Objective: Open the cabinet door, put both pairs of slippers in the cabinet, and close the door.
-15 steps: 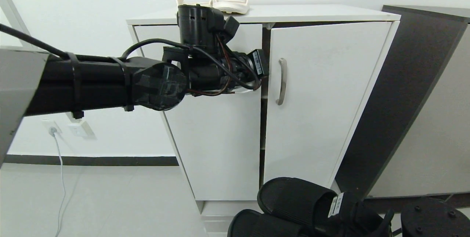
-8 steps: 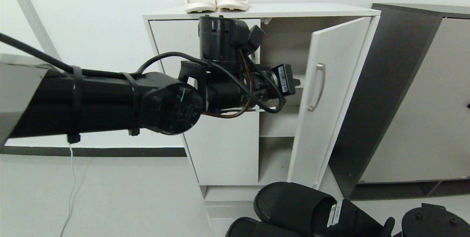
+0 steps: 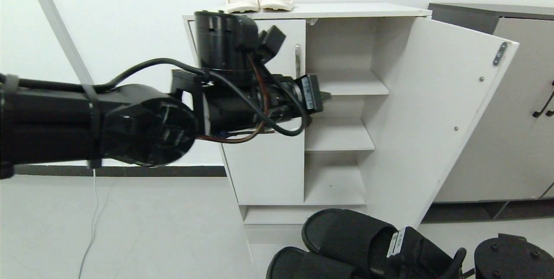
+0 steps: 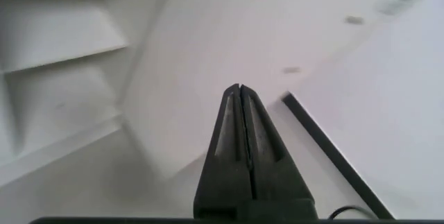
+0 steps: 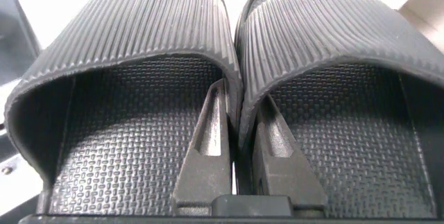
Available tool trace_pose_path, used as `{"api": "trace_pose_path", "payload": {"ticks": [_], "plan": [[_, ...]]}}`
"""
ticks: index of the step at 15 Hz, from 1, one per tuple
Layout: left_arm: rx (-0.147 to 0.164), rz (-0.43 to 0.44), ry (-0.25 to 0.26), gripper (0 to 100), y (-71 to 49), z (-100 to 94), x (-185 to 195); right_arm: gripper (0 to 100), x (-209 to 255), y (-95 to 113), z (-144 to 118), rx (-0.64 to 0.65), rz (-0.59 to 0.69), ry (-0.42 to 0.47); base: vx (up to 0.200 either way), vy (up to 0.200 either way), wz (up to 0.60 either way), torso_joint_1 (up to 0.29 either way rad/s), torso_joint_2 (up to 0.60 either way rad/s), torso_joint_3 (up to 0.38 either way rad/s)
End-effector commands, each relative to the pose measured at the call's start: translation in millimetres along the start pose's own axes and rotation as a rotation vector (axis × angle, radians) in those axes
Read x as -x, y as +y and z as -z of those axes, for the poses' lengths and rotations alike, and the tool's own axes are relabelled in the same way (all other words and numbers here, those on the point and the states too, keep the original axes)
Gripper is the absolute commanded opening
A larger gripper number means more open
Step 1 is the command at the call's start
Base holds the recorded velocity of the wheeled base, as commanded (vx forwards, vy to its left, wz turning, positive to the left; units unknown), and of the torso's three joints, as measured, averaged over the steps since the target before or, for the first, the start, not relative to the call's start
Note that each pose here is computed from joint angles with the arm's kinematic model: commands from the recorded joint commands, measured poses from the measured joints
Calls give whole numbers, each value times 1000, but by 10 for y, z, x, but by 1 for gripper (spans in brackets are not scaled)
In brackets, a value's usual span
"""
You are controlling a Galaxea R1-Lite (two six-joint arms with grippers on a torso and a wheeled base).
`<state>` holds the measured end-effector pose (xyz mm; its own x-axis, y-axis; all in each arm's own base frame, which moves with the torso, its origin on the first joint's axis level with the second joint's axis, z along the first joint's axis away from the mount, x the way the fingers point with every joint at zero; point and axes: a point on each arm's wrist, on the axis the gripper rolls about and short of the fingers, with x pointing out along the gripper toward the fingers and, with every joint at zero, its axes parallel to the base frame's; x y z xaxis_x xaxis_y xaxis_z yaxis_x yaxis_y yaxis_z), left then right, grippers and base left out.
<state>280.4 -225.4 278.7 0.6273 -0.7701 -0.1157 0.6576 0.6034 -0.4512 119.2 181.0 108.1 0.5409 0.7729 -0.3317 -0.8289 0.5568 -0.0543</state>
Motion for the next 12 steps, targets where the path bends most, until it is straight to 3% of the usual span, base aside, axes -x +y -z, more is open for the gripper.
{"api": "trace_pose_path", "payload": {"ticks": [1, 3, 5, 6, 7, 8, 10, 12], "plan": [[4, -64, -55, 0, 72, -100, 655, 0, -14, -54, 4, -8, 22, 4, 0, 0, 0, 0, 0, 0], [-2, -96, -99, 0, 12, 10, 1332, 0, -28, -84, 2, -13, 35, 4, 0, 0, 0, 0, 0, 0], [-28, -119, -145, 0, -55, 219, 1925, 0, -36, -121, 2, -18, 50, 5, 0, 0, 0, 0, 0, 0], [-39, -131, -149, 0, -61, 351, 2119, 0, -39, -139, -4, -21, 58, 3, 0, 0, 0, 0, 0, 0], [-68, -138, -155, 0, -99, 622, 2480, 0, -43, -146, -4, -22, 61, 4, 0, 0, 0, 0, 0, 0], [-74, -147, -156, 0, -132, 808, 2732, 0, -40, -146, -8, -22, 61, 1, 0, 0, 0, 0, 0, 0], [-67, -221, -154, 0, -152, 1092, 3079, 0, -40, -146, -8, -20, 61, 1, 0, 0, 0, 0, 0, 0], [-121, -343, -238, 0, -151, 1354, 3362, 0, -40, -150, -8, -21, 64, 1, 0, 0, 0, 0, 0, 0]]}}
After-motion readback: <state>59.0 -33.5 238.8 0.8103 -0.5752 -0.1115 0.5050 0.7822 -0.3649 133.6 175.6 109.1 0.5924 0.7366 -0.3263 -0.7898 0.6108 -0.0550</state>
